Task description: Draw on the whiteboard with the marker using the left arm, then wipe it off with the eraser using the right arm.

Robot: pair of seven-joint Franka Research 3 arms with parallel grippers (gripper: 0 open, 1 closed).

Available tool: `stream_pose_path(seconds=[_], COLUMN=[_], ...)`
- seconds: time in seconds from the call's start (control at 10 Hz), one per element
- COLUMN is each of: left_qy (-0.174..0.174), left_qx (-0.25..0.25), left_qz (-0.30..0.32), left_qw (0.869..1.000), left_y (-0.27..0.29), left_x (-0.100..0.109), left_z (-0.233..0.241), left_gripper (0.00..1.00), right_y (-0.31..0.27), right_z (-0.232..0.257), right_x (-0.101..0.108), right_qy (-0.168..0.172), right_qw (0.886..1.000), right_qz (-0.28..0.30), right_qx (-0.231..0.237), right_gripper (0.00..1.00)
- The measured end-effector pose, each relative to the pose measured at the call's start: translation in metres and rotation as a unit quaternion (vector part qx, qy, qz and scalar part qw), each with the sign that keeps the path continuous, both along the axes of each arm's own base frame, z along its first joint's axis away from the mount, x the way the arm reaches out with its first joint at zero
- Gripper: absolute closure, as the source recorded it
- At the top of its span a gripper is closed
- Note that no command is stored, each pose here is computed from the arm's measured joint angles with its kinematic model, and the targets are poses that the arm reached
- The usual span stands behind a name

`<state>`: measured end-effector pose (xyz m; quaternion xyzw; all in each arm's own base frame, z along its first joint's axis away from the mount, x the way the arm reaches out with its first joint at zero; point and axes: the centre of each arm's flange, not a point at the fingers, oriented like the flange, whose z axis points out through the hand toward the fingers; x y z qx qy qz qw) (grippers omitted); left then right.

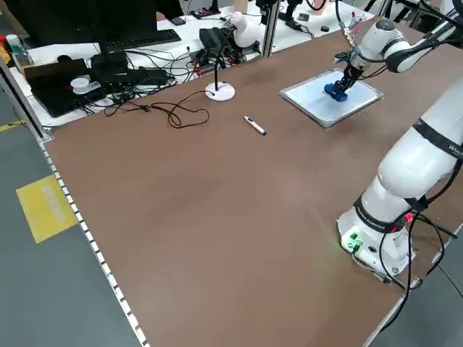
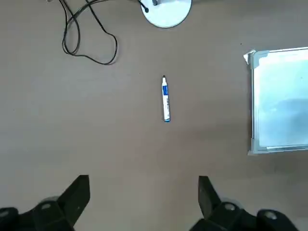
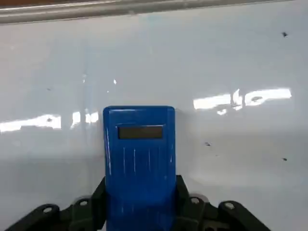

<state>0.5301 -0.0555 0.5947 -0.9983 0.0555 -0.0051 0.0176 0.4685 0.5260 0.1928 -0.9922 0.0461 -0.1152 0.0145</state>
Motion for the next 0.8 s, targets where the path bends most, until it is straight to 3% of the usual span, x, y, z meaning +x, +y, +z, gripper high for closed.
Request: stream_pose_path(seconds=[0.5,0.8], left_qy=[0.000,-0.001], left_qx=[0.000,0.000], left_qz=[0.001,0.001], left_qw=[1.000,1.000], left_y=[0.001,0.001], left_x=[0.000,0.000], left_z=[0.000,0.000], left_gripper=[0.00,0.00], right_y=[0.010,-0.011], right_z=[0.004,0.027], right_x=[-0.001,0.023], right_qy=[0.002,0.016], right_qw=[1.000,0.999], right_qz=[-0.007,-0.026], right_qx=[-0.007,-0.034], right_gripper=[0.44,0.44])
